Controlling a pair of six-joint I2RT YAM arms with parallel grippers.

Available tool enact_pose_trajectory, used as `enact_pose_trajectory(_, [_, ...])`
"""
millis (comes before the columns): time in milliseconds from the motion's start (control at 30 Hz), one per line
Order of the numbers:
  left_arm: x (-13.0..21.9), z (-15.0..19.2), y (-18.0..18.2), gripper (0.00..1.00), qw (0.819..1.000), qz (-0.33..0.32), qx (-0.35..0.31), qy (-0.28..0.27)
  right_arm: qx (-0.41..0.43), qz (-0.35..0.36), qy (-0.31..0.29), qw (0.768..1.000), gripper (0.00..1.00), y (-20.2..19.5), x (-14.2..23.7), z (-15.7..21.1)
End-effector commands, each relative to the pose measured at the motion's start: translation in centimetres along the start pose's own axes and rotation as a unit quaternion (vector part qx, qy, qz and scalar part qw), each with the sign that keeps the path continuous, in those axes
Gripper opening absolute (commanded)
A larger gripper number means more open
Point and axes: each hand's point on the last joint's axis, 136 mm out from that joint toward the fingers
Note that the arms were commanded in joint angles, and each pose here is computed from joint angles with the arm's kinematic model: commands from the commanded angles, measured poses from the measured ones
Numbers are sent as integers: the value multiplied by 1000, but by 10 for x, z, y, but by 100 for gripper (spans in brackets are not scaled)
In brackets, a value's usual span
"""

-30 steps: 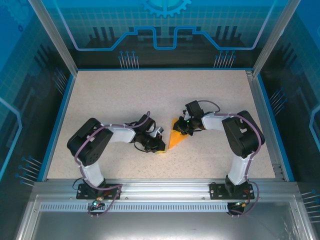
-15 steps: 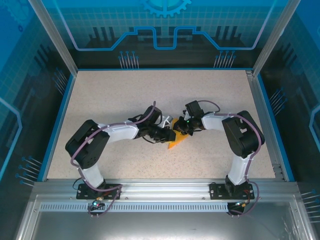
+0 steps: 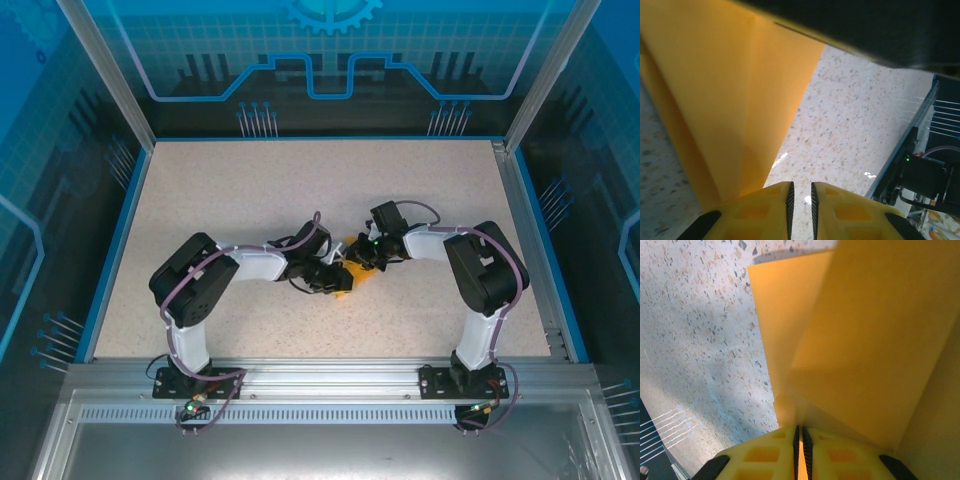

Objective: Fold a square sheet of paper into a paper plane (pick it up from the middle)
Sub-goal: Fourth fold the wing at the center of the table.

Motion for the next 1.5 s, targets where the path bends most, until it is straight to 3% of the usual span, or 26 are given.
enact_pose_trajectory(0, [12, -6, 2, 18, 999, -24, -18, -32, -38, 116, -2, 992, 16, -73, -16, 5])
enact_pose_trajectory(333, [4, -3, 16, 17, 999, -26, 7, -23, -38, 117, 0, 992, 16, -72, -16, 6])
enact_pose_trajectory(833, [5, 45, 56, 15, 994, -96, 40, 28, -40, 121, 1, 992, 16, -74, -16, 6])
enact_pose_trajectory(1133, [15, 55, 49, 11, 995, -95, 27, 33, -41, 123, 1, 992, 16, -76, -17, 7])
enact_pose_trajectory(1467, [46, 12, 4, 9, 996, -65, -16, -56, -40, 122, -1, 992, 16, -75, -15, 7])
Point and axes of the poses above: each hand's point on the last joint's axis, 136 mm out from that joint toward the fingers, its own x axis back along the fingers, its own y axis along the line the jaws close on, z = x × y, and after that the axes turned 14 degrees about -x, right-handed
